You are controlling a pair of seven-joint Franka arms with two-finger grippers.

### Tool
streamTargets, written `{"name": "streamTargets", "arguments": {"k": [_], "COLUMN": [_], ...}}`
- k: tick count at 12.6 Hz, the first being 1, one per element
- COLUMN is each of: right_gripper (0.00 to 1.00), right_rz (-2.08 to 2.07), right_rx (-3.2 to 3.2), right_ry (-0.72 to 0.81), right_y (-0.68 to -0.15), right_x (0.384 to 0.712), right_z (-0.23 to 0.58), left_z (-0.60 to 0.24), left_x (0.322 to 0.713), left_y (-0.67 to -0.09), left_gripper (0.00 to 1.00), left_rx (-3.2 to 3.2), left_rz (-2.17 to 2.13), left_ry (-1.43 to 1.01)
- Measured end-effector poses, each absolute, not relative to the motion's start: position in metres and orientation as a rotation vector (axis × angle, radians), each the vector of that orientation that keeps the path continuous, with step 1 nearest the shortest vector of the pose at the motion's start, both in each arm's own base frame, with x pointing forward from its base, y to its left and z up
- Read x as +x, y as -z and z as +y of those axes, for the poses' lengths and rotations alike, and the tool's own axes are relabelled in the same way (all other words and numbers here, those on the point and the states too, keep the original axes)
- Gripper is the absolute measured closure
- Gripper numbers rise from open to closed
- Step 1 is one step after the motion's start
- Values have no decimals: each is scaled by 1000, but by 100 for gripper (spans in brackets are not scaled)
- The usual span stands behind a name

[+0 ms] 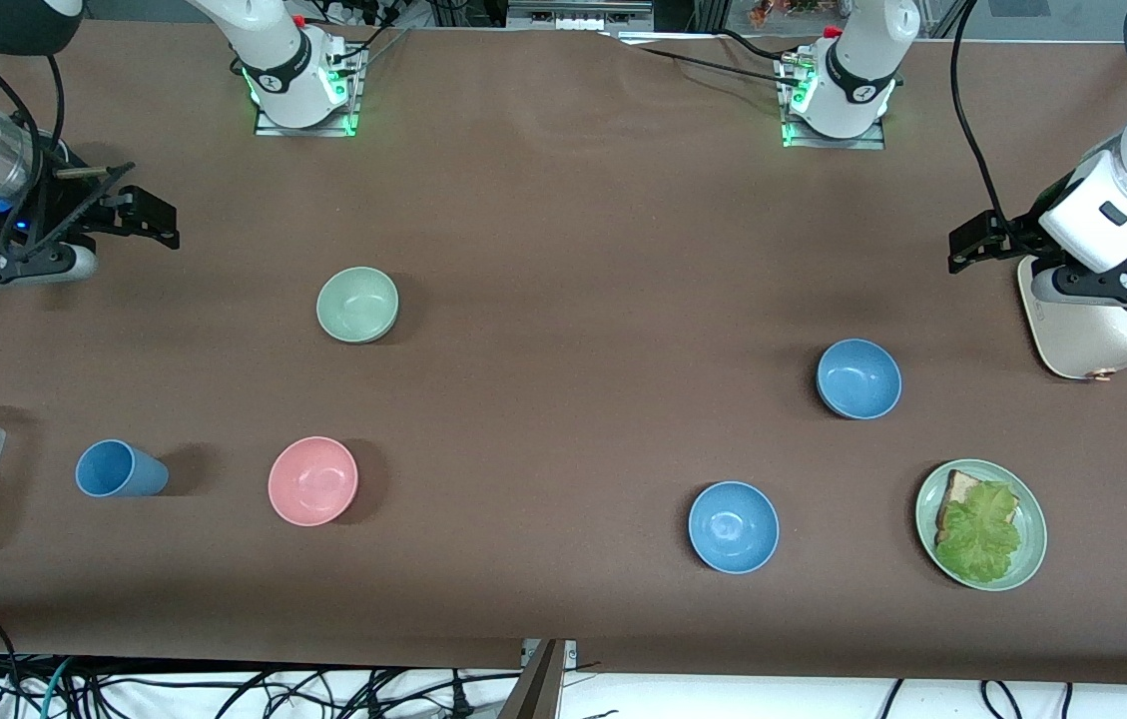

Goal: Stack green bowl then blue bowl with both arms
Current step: 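Reach the right gripper to the pale green bowl rim and grasp it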

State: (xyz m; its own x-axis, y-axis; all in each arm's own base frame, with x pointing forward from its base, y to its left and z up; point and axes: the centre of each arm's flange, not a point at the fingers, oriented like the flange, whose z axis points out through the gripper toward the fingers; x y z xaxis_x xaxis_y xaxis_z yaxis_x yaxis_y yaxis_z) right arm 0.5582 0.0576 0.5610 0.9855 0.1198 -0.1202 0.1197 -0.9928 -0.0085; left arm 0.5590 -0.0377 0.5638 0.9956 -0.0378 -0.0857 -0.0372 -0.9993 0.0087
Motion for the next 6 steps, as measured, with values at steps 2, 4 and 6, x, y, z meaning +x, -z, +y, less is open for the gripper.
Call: {"name": "streamTargets", "arguments": {"k": [2,4,6], "right_gripper": [0,0,0], "right_rz": [-192,-212,-211], "right_rx": [-3128,-3128,-3130], "right_ry": [-183,-165,-160], "right_y": [-513,-450,-399], "right_x": [563,561,551], "right_z": [60,68,82], "left_z": [-38,-38,-38], "left_x": [559,559,559], "left_y": [-564,-564,-564], "left_gripper": [0,0,0], "left_rx": [3131,3131,3131], "left_rz": [-59,-58,-58], "left_ry": [135,135,135]}}
